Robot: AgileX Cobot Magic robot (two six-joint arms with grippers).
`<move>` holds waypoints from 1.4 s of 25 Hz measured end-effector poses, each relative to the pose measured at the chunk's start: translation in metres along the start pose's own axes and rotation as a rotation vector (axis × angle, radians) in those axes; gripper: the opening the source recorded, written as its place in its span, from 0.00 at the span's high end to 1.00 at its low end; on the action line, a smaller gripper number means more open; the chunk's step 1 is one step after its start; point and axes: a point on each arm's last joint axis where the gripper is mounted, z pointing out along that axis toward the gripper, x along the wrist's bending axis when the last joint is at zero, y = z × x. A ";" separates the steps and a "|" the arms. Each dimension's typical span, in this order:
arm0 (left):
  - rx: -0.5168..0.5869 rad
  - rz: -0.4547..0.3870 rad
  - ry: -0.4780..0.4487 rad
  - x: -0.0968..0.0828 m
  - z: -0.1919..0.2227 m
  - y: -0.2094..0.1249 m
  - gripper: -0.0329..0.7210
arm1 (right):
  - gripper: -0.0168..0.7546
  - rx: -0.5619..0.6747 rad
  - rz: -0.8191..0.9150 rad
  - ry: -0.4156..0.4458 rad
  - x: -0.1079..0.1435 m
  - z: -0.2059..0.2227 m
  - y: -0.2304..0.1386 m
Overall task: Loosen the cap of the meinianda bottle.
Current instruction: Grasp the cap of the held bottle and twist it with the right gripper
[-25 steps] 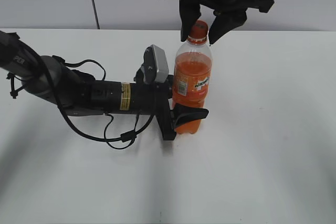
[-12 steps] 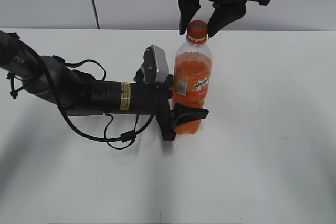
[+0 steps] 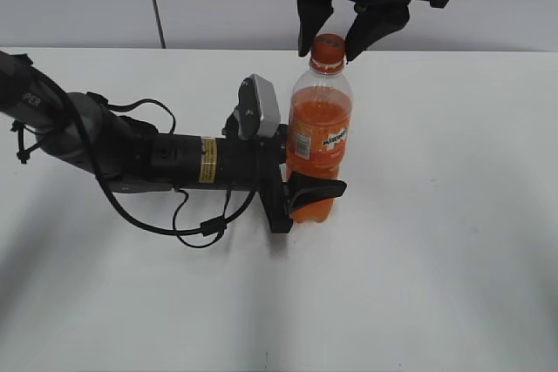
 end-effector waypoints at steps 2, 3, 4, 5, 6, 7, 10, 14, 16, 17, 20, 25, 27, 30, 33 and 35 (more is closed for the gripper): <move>0.000 0.000 0.000 0.000 0.000 0.000 0.43 | 0.50 0.000 -0.002 -0.001 0.000 0.000 0.000; 0.000 0.000 0.000 0.000 0.000 0.000 0.43 | 0.52 0.000 -0.003 -0.001 0.000 0.000 0.000; 0.000 0.000 0.000 0.000 0.000 0.000 0.43 | 0.54 0.000 -0.004 -0.001 0.000 0.000 0.000; 0.000 0.000 0.000 0.000 0.000 0.000 0.43 | 0.57 -0.001 -0.004 0.000 0.000 0.000 0.000; 0.000 -0.001 0.001 0.000 0.000 0.000 0.43 | 0.60 -0.002 -0.004 -0.001 0.000 0.000 0.000; 0.000 -0.001 0.001 0.000 0.000 0.000 0.43 | 0.61 -0.002 -0.004 -0.002 0.000 0.000 0.000; 0.000 -0.001 0.001 0.000 0.000 0.000 0.43 | 0.61 -0.002 -0.006 -0.002 0.000 0.000 0.000; 0.000 -0.001 0.001 0.000 0.000 0.000 0.43 | 0.61 -0.002 -0.013 -0.002 0.000 0.000 0.000; 0.000 -0.001 0.001 0.000 0.000 0.000 0.43 | 0.61 -0.002 -0.027 -0.002 0.000 0.000 0.000; 0.000 -0.001 0.001 0.000 0.000 0.000 0.43 | 0.61 -0.002 -0.040 -0.002 0.000 0.000 0.000; 0.000 -0.001 0.001 0.000 0.000 0.000 0.43 | 0.61 -0.002 -0.115 -0.002 0.000 0.000 0.000; 0.001 -0.003 0.001 0.000 0.000 0.000 0.43 | 0.61 -0.002 -0.353 -0.001 0.000 0.000 0.000; 0.003 -0.005 0.003 0.000 0.000 0.000 0.43 | 0.61 -0.003 -0.439 -0.001 0.000 0.000 0.000; 0.010 -0.007 0.007 0.001 0.000 0.000 0.43 | 0.61 -0.003 -0.564 -0.001 0.000 0.000 0.000; 0.014 -0.005 0.008 0.001 0.000 0.000 0.43 | 0.61 -0.003 -0.690 -0.001 0.000 0.000 0.000; 0.018 -0.005 0.010 0.001 0.000 0.000 0.43 | 0.61 -0.003 -0.776 -0.001 0.000 0.000 0.000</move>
